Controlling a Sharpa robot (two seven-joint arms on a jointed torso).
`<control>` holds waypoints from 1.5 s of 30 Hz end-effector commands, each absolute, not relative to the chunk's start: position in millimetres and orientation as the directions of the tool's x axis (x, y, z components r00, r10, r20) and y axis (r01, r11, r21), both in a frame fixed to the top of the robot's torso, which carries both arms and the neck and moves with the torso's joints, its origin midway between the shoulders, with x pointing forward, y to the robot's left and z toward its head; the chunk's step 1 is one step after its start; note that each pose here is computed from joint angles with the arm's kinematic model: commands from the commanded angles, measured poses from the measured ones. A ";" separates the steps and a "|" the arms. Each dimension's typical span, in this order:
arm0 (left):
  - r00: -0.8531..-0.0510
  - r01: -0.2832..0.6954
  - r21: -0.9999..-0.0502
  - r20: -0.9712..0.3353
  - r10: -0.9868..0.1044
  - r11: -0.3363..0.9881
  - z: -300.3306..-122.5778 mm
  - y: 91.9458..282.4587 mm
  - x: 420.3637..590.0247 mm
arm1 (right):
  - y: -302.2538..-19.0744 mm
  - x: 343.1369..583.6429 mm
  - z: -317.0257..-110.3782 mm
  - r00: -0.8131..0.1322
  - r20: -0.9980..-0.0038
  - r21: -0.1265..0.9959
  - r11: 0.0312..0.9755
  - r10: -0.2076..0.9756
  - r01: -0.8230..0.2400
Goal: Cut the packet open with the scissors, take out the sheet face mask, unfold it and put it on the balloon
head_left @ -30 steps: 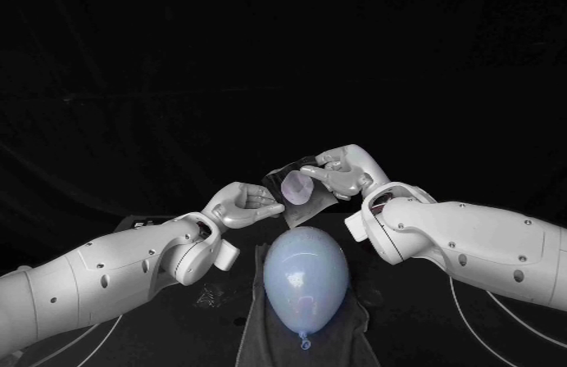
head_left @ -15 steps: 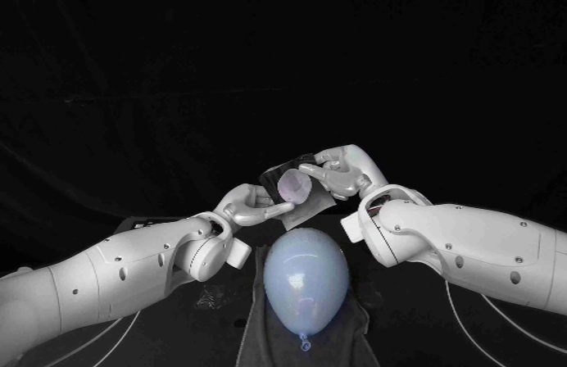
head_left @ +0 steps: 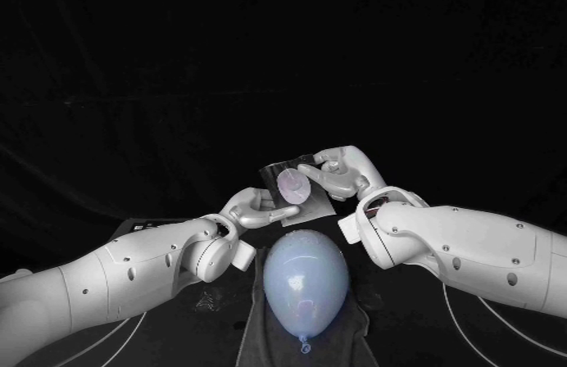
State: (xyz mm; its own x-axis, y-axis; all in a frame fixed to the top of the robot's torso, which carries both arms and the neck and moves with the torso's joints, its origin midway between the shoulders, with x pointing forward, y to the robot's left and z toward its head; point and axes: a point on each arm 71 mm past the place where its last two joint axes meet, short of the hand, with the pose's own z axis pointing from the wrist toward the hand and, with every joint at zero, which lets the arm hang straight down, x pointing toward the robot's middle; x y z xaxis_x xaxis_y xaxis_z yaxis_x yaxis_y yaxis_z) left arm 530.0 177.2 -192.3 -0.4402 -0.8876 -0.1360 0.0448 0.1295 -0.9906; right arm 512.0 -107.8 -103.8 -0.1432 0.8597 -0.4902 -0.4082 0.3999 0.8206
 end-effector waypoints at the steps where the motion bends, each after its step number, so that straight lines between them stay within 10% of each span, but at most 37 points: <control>1: -0.427 0.047 -0.994 -0.110 -0.898 0.099 -189.8 175.3 530.8 | -106.9 511.2 -102.6 -0.143 -0.487 0.817 0.392 0.862 -0.423; 24: -0.356 0.097 -0.993 -0.097 -0.930 0.066 -185.8 176.1 536.4 | -114.3 511.6 -110.0 -0.178 -0.484 0.833 0.389 0.857 -0.394; 45: -0.178 0.503 -0.693 -0.668 -0.723 0.516 -159.5 198.1 558.3 | -178.8 534.2 -83.3 -0.184 -0.619 0.739 0.487 0.764 -0.465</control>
